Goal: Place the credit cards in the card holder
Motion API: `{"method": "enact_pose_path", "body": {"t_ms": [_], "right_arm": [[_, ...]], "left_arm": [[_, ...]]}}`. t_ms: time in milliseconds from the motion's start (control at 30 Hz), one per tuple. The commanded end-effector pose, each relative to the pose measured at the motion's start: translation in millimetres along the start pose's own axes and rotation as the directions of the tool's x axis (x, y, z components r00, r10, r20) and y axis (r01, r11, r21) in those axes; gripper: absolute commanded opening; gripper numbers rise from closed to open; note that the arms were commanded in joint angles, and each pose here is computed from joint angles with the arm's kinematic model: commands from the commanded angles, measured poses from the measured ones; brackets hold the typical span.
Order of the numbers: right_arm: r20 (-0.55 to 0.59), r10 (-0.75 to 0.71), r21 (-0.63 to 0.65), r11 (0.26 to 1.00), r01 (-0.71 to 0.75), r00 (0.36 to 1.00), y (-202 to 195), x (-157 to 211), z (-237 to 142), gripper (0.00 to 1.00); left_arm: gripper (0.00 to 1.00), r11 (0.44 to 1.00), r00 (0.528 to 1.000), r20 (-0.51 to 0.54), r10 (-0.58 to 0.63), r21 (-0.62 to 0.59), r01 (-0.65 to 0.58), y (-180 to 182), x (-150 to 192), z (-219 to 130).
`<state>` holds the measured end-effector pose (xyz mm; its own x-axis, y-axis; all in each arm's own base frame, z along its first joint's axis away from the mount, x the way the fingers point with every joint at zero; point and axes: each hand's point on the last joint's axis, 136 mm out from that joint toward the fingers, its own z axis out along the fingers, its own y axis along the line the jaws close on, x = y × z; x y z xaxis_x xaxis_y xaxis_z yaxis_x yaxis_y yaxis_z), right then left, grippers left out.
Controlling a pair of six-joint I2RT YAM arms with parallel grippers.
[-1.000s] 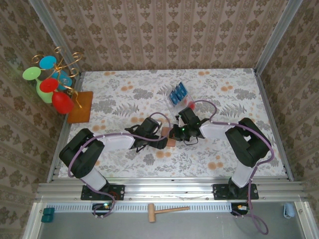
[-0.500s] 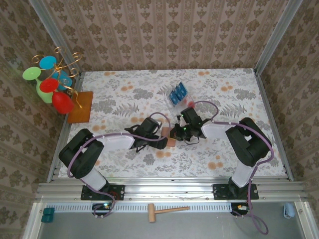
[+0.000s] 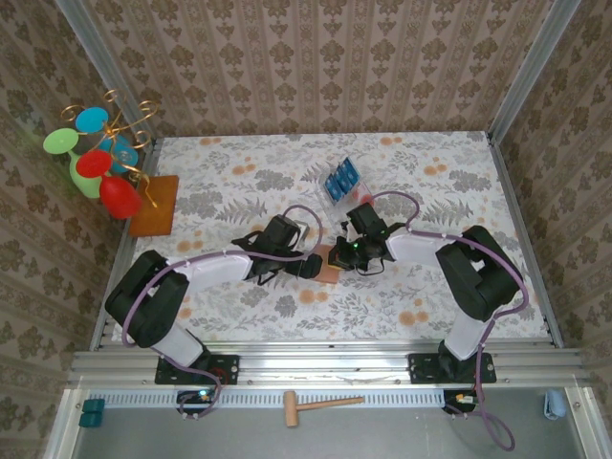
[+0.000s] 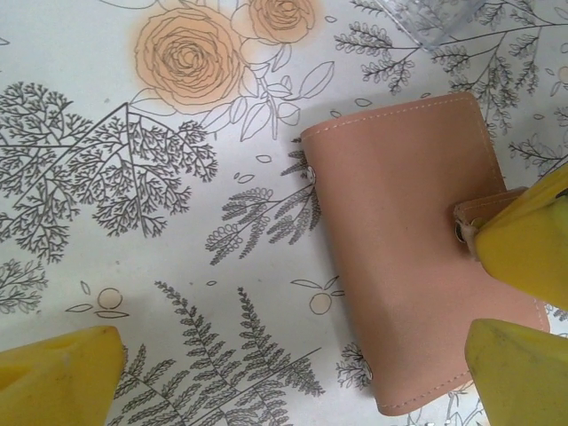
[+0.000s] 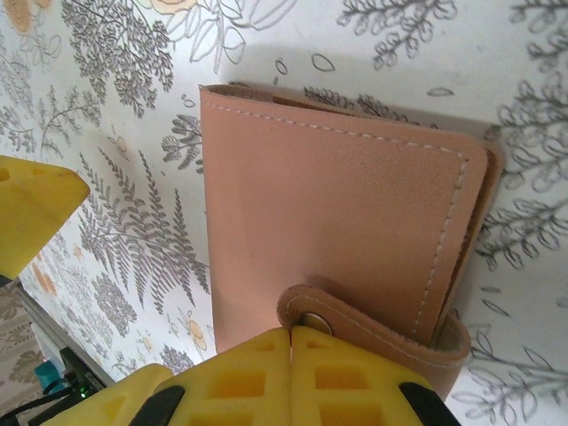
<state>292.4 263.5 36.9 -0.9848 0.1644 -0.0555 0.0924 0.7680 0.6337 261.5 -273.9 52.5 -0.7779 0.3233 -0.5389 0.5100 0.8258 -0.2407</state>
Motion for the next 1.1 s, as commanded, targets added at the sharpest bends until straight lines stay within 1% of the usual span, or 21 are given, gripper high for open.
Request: {"method": "enact_pose_path", "body": {"t_ms": [0, 167, 400, 533, 1067], "right_arm": [[0.006, -0.007, 0.037, 0.999, 0.007, 1.0, 2, 0, -16, 0.0], [0.019, -0.018, 0.043, 0.999, 0.017, 1.0, 9, -4, -24, 0.0], [0.002, -0.032, 0.065, 0.997, 0.032, 0.999, 8, -4, -25, 0.0], [-0.014, -0.038, 0.079, 0.996, 0.039, 0.999, 6, -3, -24, 0.0], [-0.048, -0.043, 0.061, 0.997, 0.046, 0.998, 13, -8, -10, 0.0]], "left_arm": [[1.0, 0.999, 1.0, -0.017, 0.021, 0.026, -0.02, -2, 11, 0], [1.0, 0.999, 0.999, -0.034, 0.035, 0.028, -0.034, -4, 22, 4], [1.0, 0.999, 0.997, -0.055, 0.046, 0.014, -0.045, -3, 34, 13], [1.0, 0.999, 0.996, -0.064, 0.054, 0.008, -0.054, -3, 37, 17], [1.0, 0.998, 0.995, -0.083, 0.061, 0.006, -0.061, -4, 42, 23]]}}
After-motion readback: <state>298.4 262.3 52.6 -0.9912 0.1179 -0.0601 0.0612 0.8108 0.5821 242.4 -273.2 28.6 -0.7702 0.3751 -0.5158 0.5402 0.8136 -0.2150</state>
